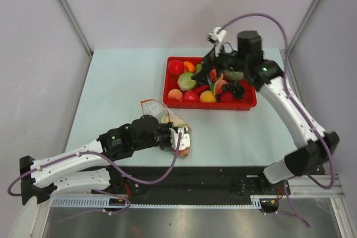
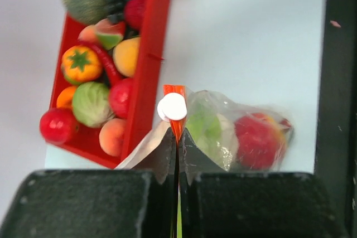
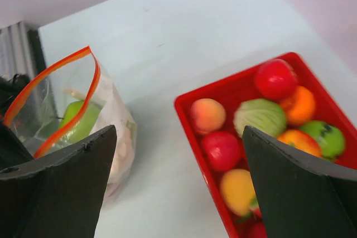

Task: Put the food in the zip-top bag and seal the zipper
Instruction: Adjust the zipper food storage bag at the center of the board.

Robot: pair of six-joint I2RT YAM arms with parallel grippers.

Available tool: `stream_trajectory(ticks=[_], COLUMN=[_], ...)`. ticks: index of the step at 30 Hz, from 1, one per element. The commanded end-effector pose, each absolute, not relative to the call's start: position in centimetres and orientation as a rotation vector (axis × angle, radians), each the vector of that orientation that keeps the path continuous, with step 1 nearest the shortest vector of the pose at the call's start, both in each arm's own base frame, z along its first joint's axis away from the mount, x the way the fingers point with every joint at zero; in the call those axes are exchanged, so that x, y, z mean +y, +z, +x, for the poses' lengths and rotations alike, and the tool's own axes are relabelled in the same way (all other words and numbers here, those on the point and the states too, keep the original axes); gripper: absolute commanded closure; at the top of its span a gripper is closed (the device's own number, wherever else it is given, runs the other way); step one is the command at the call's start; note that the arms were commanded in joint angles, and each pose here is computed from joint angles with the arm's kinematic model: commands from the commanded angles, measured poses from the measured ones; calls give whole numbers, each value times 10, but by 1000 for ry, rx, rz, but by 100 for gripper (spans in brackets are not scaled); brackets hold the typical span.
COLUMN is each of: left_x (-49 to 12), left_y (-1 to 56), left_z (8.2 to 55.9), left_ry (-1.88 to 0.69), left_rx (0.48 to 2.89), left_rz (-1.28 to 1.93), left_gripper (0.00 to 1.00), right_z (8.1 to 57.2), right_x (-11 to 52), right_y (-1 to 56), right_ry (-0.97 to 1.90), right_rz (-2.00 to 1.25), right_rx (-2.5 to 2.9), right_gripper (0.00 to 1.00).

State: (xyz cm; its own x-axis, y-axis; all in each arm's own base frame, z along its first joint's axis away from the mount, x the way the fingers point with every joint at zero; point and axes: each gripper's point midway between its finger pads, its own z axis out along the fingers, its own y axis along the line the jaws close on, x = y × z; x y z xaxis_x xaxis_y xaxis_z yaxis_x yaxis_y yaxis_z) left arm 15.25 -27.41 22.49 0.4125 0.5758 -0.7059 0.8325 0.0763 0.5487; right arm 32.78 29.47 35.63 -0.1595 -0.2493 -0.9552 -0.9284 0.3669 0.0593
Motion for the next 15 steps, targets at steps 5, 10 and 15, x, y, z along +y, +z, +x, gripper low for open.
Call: stream_trajectory(ticks=[5, 10, 15], left_x=[-274, -275, -275], left_y=[287, 291, 296], left_z=[200, 196, 185], left_ry=[-228, -241, -297], left_rx=[1272, 1241, 1191], left_rz=[1123, 1141, 1149], left_gripper=[100, 100, 100], right_z=[240, 202, 193], right_x=[249, 251, 260], right_y=[379, 342, 318], right_ry=[857, 1010, 1047], right_rz=[-1156, -1278, -1359], right_rx=[1456, 1523, 1481], right_gripper=[0, 21, 29])
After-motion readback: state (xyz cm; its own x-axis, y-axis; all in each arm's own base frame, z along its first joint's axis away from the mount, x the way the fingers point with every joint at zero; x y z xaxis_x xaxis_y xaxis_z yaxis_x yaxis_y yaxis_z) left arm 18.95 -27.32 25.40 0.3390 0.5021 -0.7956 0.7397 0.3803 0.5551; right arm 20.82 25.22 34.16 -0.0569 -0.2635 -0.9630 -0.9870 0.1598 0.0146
